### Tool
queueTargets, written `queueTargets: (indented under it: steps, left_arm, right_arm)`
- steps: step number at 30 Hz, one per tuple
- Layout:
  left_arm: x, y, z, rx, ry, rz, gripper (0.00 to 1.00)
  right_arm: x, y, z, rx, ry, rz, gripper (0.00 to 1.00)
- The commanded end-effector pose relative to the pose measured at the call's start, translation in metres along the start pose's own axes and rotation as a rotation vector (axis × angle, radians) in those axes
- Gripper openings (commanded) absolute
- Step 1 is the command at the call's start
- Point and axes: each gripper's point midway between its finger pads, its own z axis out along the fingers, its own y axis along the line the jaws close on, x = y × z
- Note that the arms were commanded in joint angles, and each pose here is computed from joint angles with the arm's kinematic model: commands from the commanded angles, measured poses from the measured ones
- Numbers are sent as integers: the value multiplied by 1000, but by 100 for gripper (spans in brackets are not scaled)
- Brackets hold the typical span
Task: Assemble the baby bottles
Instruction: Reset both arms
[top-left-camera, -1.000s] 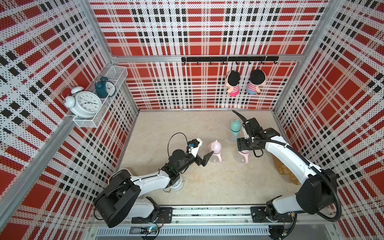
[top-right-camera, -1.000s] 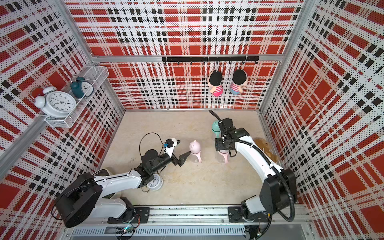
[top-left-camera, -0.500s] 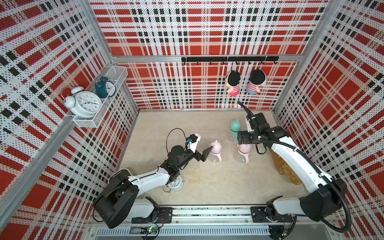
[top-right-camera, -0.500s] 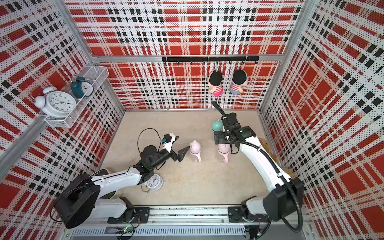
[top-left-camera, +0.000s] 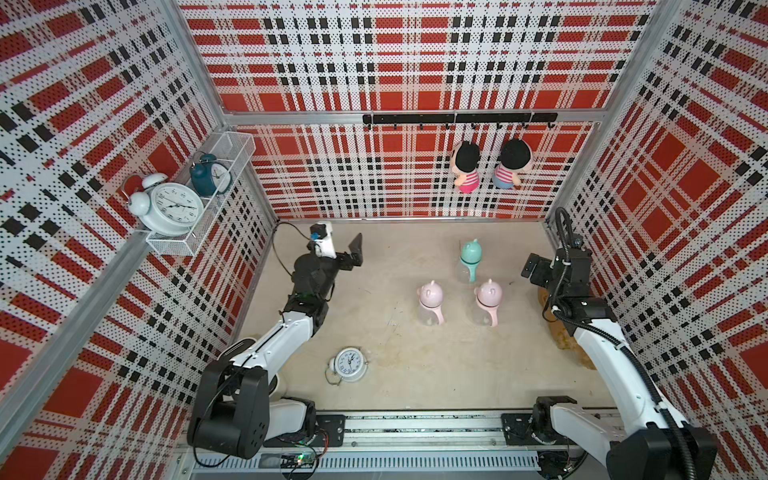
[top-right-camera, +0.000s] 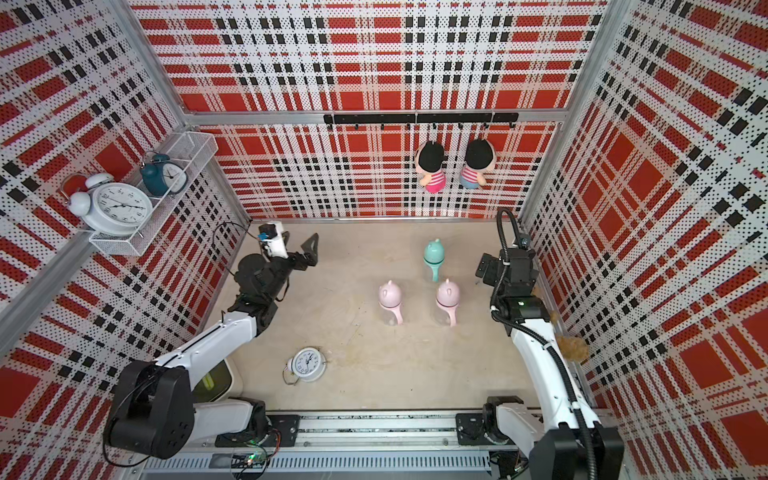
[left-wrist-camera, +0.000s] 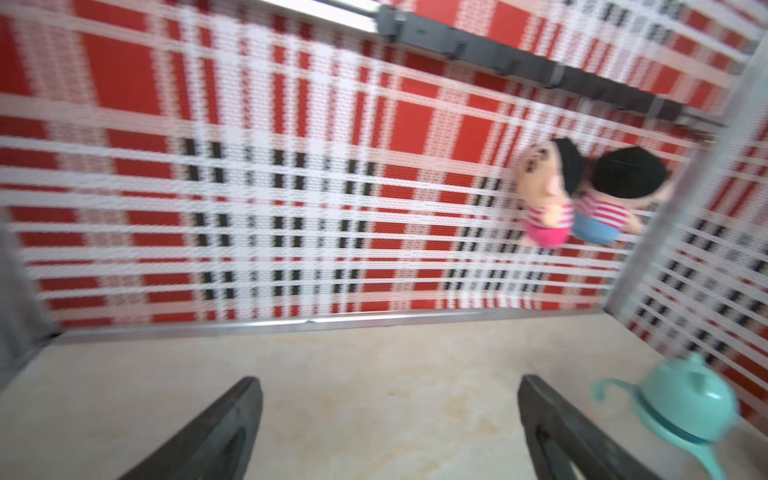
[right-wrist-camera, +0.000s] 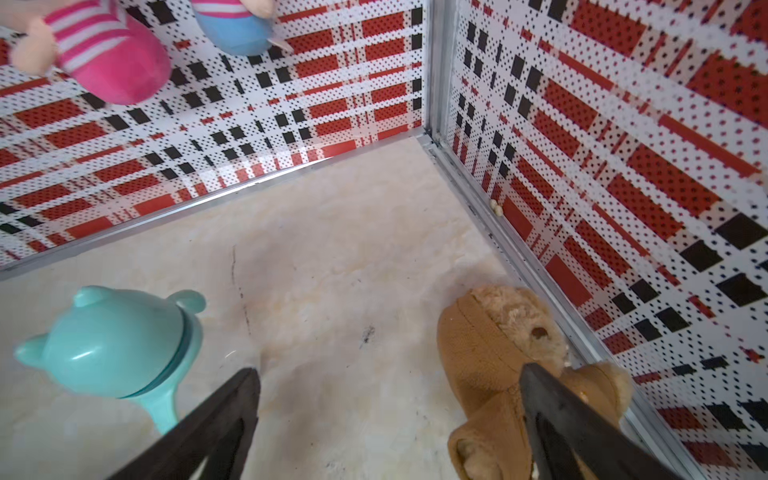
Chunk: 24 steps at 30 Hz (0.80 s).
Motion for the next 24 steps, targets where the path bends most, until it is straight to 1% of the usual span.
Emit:
queueTargets:
  steps: [1,3,4,6,8,9,10,11,12,13,15,17,19,22,24]
  left_arm:
    - [24,43,-16,-96,39,-33,98]
    - [40,62,-27,-184,64,34,98]
    - [50,71,-33,-222,68,44,98]
    - [66,74,-41,-225,56,42,98]
    - [80,75,-49,-237,31,66,98]
    - [96,82,-50,-264,73,65,98]
    - [104,86,-54,-283,72,59,98]
    - [100,85,-56,-270,25,51,98]
    - [107,88,-52,-276,76,53,98]
    - [109,88,-49,-276,94,62,98]
    - [106,86,-49,-253,70,55,98]
    - [102,84,-57,-252,45,56,98]
    - [94,86,-73,-285,-12,59,98]
    - [86,82,-88,-290,-69,73,98]
    - [87,73,-87,-254,-65,107,98]
  right_arm:
    - [-17,-3,17,15,-150,29,100]
    - [-8,-4,27,20,-154,24,100]
    - [-4,-4,32,22,-163,17,100]
    - [3,-4,39,18,-201,-9,100]
    - [9,-7,43,28,-241,-28,100]
    - [14,-8,44,32,-253,-49,100]
    - [17,-10,45,35,-268,-64,100]
    - [19,-10,45,33,-280,-73,100]
    - [22,-8,45,21,-301,-89,100]
    - [27,-5,45,-5,-318,-105,100]
    - [34,0,43,-52,-349,-104,100]
    - [46,2,44,-80,-334,-90,100]
    - [57,3,42,-104,-324,-77,100]
    - [68,-1,36,-120,-365,-52,100]
    - [71,-2,33,-133,-403,-37,100]
